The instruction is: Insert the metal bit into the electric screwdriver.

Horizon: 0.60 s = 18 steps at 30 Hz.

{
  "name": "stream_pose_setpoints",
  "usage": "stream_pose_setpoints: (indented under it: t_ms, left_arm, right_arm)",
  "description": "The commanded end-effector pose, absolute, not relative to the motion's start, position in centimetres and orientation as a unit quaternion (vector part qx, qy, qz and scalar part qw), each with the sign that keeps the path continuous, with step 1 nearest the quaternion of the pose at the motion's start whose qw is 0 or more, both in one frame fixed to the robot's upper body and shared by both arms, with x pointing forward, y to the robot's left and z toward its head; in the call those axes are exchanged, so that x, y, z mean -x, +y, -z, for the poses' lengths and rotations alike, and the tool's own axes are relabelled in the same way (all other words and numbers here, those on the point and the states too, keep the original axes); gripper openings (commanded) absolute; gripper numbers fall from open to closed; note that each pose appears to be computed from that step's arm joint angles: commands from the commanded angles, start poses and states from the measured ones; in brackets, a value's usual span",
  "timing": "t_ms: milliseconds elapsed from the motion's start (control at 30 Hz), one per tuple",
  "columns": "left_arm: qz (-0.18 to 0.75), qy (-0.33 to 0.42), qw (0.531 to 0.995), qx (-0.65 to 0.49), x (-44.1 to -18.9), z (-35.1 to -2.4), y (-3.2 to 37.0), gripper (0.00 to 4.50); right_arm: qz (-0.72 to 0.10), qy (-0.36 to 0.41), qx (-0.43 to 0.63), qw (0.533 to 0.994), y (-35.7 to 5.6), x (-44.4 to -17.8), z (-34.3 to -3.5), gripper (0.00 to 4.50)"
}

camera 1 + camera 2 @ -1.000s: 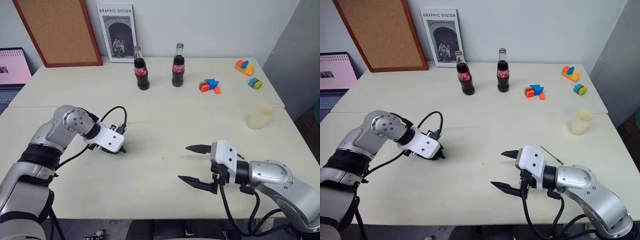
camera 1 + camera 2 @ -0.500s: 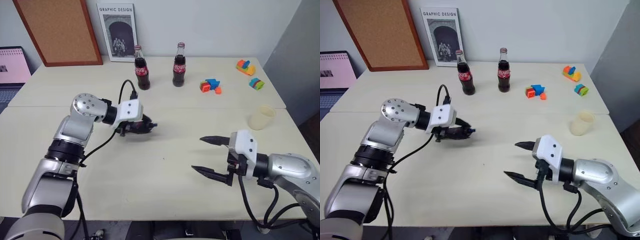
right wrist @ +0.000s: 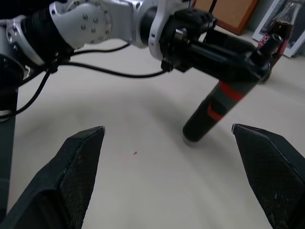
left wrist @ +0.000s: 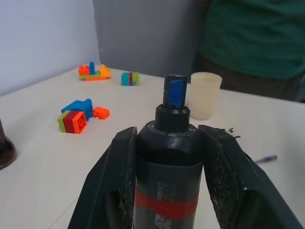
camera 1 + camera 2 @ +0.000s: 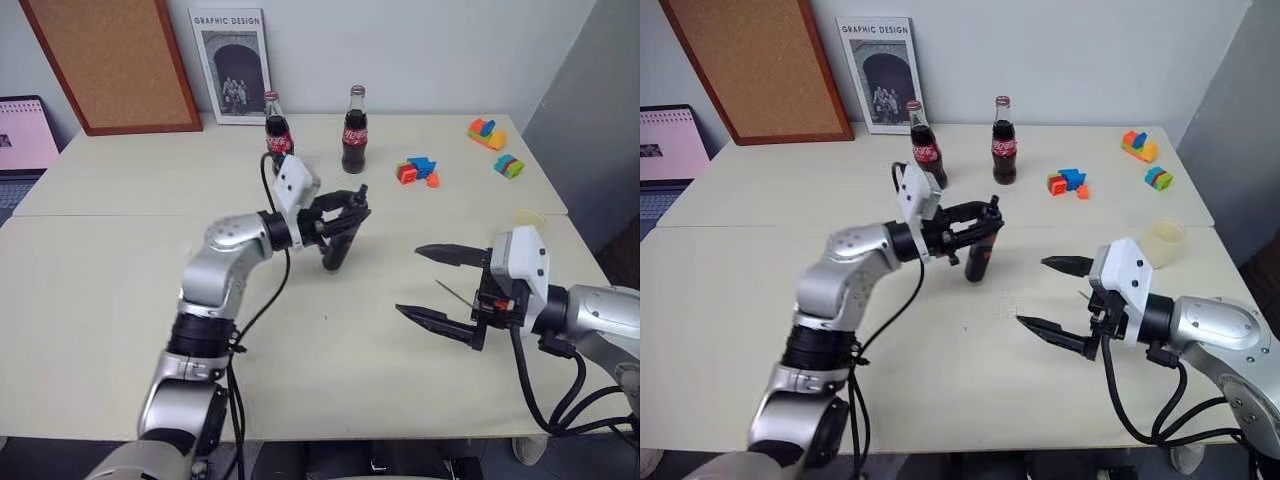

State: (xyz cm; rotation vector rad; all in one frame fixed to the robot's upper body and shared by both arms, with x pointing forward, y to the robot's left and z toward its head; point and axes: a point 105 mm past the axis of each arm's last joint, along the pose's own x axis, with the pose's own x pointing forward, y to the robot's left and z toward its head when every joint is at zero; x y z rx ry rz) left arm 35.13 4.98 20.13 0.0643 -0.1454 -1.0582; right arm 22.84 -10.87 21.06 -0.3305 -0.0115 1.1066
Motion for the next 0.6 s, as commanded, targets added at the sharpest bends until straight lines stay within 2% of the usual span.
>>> stream_pose_setpoints:
  t_ms: [33, 300, 600]
  left_arm:
    - [0.47, -0.132, 0.873, -0.023, -35.0, -22.3, 4.7, 1.64]
    - [0.443, -0.097, 0.891, -0.032, -34.5, -18.8, 6.0, 1.64]
    - [0.426, -0.083, 0.9, -0.044, -34.2, -17.7, 7.4, 1.64]
  right_arm:
    - [-0.528, -0.021, 0.161, 0.834, -10.3, -22.8, -21.9, 4.5]
    - [-0.534, -0.018, 0.167, 0.829, -9.9, -23.0, -22.0, 4.5]
    - [-0.532, -0.01, 0.178, 0.828, -10.2, -23.4, -22.0, 4.5]
